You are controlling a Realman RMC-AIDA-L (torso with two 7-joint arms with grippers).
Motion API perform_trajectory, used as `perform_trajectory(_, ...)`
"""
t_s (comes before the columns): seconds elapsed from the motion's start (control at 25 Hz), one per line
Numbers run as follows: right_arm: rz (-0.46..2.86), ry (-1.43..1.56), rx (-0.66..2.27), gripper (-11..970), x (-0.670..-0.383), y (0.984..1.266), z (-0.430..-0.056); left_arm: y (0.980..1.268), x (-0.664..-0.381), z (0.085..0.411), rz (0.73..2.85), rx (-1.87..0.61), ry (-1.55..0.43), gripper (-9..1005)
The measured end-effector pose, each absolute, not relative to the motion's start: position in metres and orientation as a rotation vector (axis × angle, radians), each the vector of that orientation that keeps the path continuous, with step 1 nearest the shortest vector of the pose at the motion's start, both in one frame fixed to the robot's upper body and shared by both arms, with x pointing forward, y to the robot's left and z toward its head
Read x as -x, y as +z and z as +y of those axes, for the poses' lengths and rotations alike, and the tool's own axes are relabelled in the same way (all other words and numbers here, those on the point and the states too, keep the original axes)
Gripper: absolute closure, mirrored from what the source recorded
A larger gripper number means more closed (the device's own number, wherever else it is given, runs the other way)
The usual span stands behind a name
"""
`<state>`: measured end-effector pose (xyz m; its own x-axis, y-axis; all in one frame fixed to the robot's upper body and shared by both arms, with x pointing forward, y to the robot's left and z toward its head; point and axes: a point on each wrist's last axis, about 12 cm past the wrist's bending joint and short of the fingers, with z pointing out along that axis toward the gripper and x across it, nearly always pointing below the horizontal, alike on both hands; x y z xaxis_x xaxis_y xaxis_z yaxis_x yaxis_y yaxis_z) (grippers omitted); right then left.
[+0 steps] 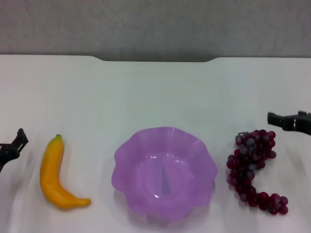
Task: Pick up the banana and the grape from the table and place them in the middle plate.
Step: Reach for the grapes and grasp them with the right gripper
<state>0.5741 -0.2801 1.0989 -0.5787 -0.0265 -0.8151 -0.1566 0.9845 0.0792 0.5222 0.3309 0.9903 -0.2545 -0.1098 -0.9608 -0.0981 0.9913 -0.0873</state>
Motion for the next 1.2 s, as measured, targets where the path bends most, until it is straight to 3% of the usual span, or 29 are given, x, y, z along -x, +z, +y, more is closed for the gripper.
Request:
perform_trajectory(0.32,2.470,0.230,0.184,72,-0.585,1.114,-0.263,0.992,-0.526,0.328,1.826,0.140,-0.019,103)
perform_trajectory(0.52,2.522,0.222,0.220,73,-0.590,1.094,-0.255,0.992,-0.527,0.325,1.826,0.137,-0.026,102)
perform_trajectory(1.2,2.455,0.200,0.181,75,-0.601,1.066,-0.256,0.992,-0.531,0.320,1.842,0.115,-0.035,102)
